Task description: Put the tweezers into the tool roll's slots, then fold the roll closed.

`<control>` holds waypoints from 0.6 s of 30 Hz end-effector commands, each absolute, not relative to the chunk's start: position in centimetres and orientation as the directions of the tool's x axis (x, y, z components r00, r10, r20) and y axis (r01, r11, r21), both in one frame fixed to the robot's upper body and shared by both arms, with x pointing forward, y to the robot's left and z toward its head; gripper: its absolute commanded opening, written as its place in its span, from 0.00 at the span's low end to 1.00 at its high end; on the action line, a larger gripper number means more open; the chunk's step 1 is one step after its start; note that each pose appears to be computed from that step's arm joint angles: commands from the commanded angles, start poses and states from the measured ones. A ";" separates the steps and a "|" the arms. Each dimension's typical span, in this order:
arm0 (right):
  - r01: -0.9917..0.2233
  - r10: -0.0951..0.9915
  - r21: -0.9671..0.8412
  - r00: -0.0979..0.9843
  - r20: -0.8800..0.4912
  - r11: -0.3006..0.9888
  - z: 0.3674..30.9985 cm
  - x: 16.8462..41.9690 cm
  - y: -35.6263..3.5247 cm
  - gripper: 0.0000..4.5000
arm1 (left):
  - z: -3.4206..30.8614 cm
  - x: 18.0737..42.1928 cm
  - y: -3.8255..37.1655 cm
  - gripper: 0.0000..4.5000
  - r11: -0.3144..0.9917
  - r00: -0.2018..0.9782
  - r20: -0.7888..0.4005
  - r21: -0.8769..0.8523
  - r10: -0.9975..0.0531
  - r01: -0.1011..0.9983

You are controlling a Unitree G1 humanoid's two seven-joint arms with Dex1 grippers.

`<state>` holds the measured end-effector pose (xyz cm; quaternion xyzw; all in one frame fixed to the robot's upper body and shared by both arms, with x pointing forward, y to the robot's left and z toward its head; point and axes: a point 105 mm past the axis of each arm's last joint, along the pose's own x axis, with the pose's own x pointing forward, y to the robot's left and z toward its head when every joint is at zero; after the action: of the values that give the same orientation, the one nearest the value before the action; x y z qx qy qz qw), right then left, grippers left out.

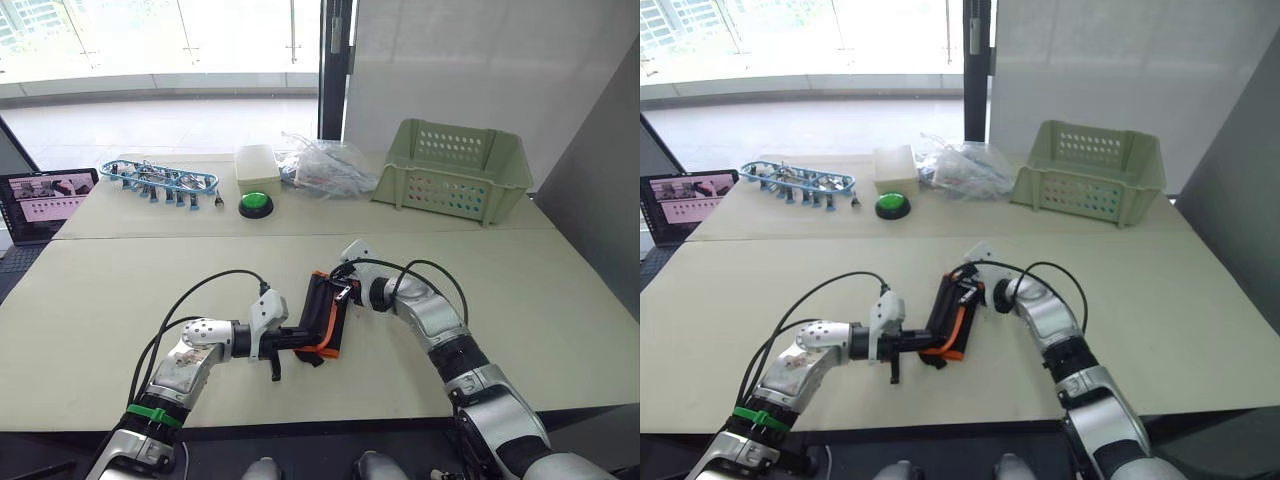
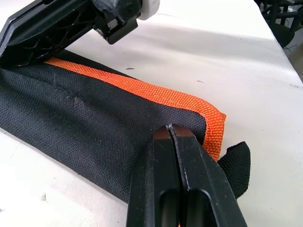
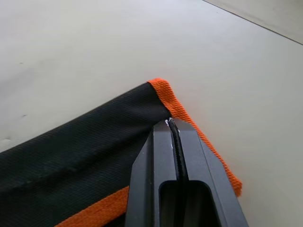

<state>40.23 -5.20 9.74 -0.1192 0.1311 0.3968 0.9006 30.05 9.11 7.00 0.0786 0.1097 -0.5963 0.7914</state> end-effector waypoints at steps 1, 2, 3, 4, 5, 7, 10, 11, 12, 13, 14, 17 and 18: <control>-0.735 0.663 -0.107 0.657 -0.359 0.670 8.7 40.4 -5.8 0.00 | 5.1 29.4 9.5 0.00 0.283 0.251 -0.338 -0.046 -0.907 0.958; -0.750 0.682 -0.107 0.643 -0.348 0.653 8.9 40.2 -5.5 0.00 | 5.2 29.5 9.6 0.00 0.292 0.262 -0.339 -0.041 -0.904 0.956; -0.761 0.695 -0.107 0.633 -0.341 0.640 9.1 40.0 -5.3 0.00 | 5.2 29.6 9.7 0.00 0.299 0.268 -0.340 -0.038 -0.901 0.954; -0.772 0.709 -0.114 0.623 -0.331 0.625 9.3 39.8 -5.2 0.00 | 5.3 29.7 9.9 0.00 0.305 0.276 -0.341 -0.032 -0.899 0.952; -0.790 0.744 -0.105 0.606 -0.282 0.604 10.3 39.4 -4.8 0.00 | 5.7 29.9 10.1 0.00 0.323 0.297 -0.335 -0.023 -0.894 0.946; -0.834 0.821 -0.097 0.552 -0.147 0.543 13.4 38.2 -4.1 0.00 | 7.5 30.2 10.7 0.00 0.357 0.340 -0.285 -0.008 -0.896 0.934; -0.852 0.854 -0.112 0.519 -0.050 0.511 16.1 36.7 -4.6 0.00 | 10.7 29.5 11.3 0.00 0.372 0.370 -0.195 0.027 -0.908 0.928; -0.852 0.854 -0.121 0.518 -0.046 0.510 16.5 36.3 -5.0 0.00 | 11.8 29.1 11.6 0.00 0.381 0.380 -0.161 0.030 -0.911 0.924; -0.849 0.853 -0.127 0.521 -0.045 0.512 16.7 35.9 -5.4 0.00 | 12.7 28.7 11.9 0.00 0.391 0.392 -0.134 0.030 -0.910 0.920; -0.847 0.850 -0.140 0.524 -0.050 0.514 16.8 35.3 -5.9 0.00 | 13.3 28.2 12.6 0.00 0.417 0.418 -0.122 0.033 -0.900 0.908; -0.843 0.846 -0.149 0.530 -0.056 0.518 16.9 34.8 -6.5 0.00 | 13.6 27.8 13.4 0.00 0.446 0.447 -0.123 0.038 -0.886 0.894; -0.825 0.827 -0.169 0.557 -0.084 0.539 16.5 33.4 -8.6 0.00 | 13.6 26.8 16.3 0.00 0.561 0.561 -0.141 0.043 -0.816 0.827; -0.816 0.814 -0.179 0.572 -0.102 0.550 16.3 32.9 -9.6 0.00 | 13.5 26.5 17.5 0.00 0.607 0.607 -0.141 0.044 -0.782 0.793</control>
<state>33.62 -8.72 14.82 -0.0979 0.0263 0.4672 0.8783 26.72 16.28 12.33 0.0461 0.0718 -0.4688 0.8792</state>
